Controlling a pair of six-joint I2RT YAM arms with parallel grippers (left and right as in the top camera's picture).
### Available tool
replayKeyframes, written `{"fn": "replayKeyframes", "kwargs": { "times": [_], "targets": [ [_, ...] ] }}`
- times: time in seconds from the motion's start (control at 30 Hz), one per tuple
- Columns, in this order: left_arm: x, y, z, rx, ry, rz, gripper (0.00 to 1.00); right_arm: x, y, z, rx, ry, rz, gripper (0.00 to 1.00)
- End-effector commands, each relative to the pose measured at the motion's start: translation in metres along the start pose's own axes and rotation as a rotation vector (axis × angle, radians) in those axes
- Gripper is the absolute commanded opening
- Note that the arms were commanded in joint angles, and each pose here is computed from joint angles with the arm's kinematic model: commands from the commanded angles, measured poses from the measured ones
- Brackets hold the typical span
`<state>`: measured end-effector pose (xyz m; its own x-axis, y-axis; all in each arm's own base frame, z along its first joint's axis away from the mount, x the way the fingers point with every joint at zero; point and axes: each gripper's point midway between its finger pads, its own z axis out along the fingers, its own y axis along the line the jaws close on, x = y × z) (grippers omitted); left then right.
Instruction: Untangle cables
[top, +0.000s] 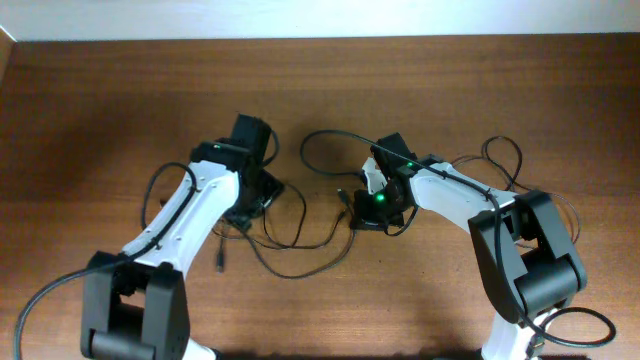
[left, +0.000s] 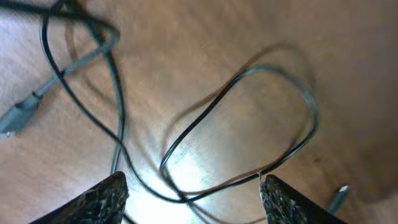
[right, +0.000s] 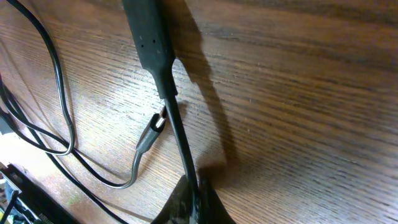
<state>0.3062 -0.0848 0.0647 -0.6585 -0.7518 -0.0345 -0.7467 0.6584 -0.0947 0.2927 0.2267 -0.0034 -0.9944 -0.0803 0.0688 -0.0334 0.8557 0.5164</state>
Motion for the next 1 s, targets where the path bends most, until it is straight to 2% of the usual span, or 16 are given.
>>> {"fn": "replayKeyframes", "kwargs": {
  "times": [0.0, 0.2, 0.27, 0.43, 0.6, 0.67, 0.83, 0.9, 0.97],
  "targets": [
    [0.024, 0.014, 0.018, -0.056, 0.023, 0.025, 0.71, 0.008, -0.028, 0.016, 0.105, 0.025, 0.034, 0.05],
    [0.04, 0.03, 0.045, -0.078, 0.03, -0.043, 0.58, 0.008, -0.028, 0.015, 0.105, 0.025, 0.034, 0.05],
    [0.04, 0.027, 0.055, -0.043, 0.018, -0.043, 0.5, 0.008, -0.028, 0.015, 0.105, 0.025, 0.033, 0.05],
    [0.042, 0.033, 0.068, -0.031, 0.012, -0.042, 0.46, 0.008, -0.028, 0.015, 0.105, 0.025, 0.034, 0.05],
    [0.037, 0.03, 0.071, -0.011, -0.016, -0.042, 0.18, 0.009, -0.027, 0.015, 0.102, 0.026, 0.033, 0.05],
    [0.037, 0.03, 0.071, -0.013, -0.014, -0.042, 0.0, 0.008, -0.027, 0.015, 0.101, 0.026, 0.033, 0.05],
    [0.04, 0.021, 0.066, 0.027, 0.016, 0.009, 0.0, 0.008, -0.026, 0.016, 0.097, 0.025, 0.032, 0.05],
    [0.039, 0.001, 0.047, 0.122, 0.044, 0.093, 0.0, 0.008, -0.026, 0.016, 0.097, 0.025, 0.032, 0.05],
    [0.029, -0.038, -0.004, 0.32, 0.022, 0.22, 0.0, 0.008, -0.027, 0.016, 0.097, 0.025, 0.032, 0.05]
  ]
}}
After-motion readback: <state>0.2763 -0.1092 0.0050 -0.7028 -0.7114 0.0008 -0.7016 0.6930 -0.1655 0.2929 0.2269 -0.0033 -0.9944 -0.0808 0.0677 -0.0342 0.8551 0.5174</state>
